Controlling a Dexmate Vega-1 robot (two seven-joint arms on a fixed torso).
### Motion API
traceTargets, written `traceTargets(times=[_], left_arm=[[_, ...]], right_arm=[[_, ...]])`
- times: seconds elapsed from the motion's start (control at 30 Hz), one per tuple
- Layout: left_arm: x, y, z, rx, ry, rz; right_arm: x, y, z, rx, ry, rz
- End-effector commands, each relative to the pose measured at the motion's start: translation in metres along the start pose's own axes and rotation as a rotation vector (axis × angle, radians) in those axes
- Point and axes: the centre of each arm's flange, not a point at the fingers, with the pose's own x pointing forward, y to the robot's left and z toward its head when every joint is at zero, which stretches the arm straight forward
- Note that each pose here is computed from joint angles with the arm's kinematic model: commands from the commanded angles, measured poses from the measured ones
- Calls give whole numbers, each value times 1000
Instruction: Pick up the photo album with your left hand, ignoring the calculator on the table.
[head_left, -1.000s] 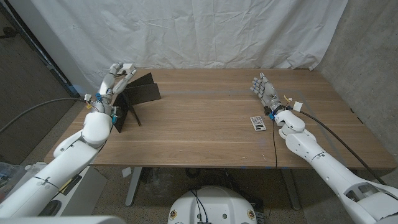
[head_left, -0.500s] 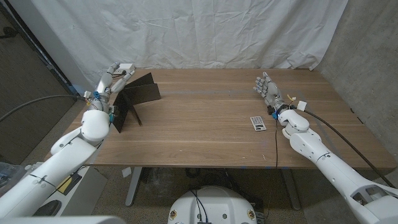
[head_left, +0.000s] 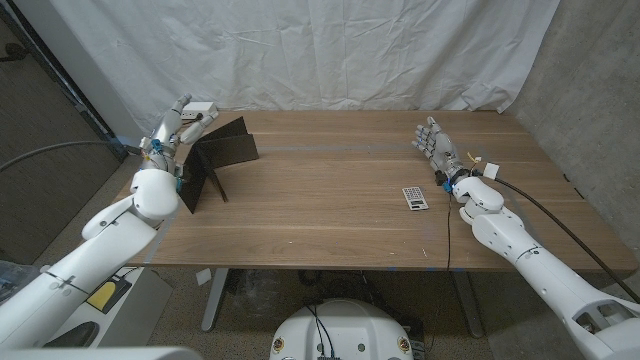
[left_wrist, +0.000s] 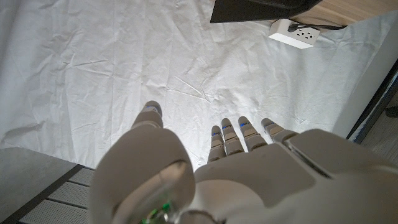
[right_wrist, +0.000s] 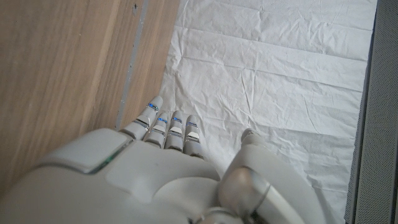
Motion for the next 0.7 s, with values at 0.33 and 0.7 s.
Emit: traceTargets(times=[0.33,0.7], left_arm=[[7,3,19,252,16,33],[12,9,20,344,33,46]], right_arm=[[-10,-4,8,-21,-4,-16],[-11,-3,6,-13,-4,-22]])
